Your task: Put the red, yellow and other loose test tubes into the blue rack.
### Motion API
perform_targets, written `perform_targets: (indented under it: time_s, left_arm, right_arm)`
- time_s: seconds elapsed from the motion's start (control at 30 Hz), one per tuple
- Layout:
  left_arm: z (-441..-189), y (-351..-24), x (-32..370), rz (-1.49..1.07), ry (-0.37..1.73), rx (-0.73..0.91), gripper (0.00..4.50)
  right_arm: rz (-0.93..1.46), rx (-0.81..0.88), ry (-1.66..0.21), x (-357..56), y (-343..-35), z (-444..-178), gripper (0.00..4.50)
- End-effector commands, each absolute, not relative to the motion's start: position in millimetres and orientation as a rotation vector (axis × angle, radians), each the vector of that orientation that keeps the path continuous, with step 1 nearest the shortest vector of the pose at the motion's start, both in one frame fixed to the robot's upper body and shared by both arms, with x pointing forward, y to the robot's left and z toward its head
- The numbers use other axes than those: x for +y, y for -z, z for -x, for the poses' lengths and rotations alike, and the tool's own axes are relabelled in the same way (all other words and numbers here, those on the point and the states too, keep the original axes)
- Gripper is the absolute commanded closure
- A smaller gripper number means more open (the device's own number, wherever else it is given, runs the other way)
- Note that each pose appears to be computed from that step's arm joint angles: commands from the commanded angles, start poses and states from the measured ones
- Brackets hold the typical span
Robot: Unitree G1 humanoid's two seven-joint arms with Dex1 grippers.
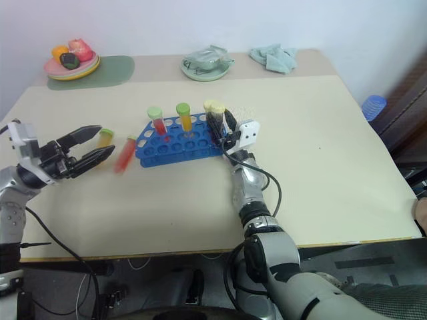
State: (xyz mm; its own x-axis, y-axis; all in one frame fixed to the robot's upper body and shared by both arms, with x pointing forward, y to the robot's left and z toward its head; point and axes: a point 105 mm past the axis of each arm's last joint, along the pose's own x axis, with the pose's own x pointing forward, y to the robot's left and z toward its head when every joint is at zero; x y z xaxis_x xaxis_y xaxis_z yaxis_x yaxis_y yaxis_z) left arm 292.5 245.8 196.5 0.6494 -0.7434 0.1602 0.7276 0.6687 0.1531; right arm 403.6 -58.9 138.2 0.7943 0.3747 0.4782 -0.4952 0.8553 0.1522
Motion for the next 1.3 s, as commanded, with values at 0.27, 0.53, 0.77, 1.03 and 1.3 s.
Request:
perform_targets:
  time_s: [0.27,0.53,0.77,1.03,1.3]
  left_arm:
    - [-307,-212,265,0.042,0.591,-0.241,0.92]
    - [-336,-207,292,-0.03,0.093,-0.045,0.92]
    - [-358,-207,310,-0.003,-0.162,0.271,0.92]
    - [-390,-192,305,0.088,-0.221,0.595,0.92]
    - [-412,-176,301,0.048,-0.255,0.712,0.92]
  right_arm:
    - [0.014,-0.662,-0.479,-62,-185,-390,0.03]
    - [0.209,-0.578,-0.661,-82,-216,-361,0.03]
    - [0.395,-0.336,-0.9,-125,-222,-312,0.03]
    - [0.491,-0.261,-1.148,-127,-254,-282,0.03]
    - [0.46,-0.244,-1.251,-116,-273,-280,0.03]
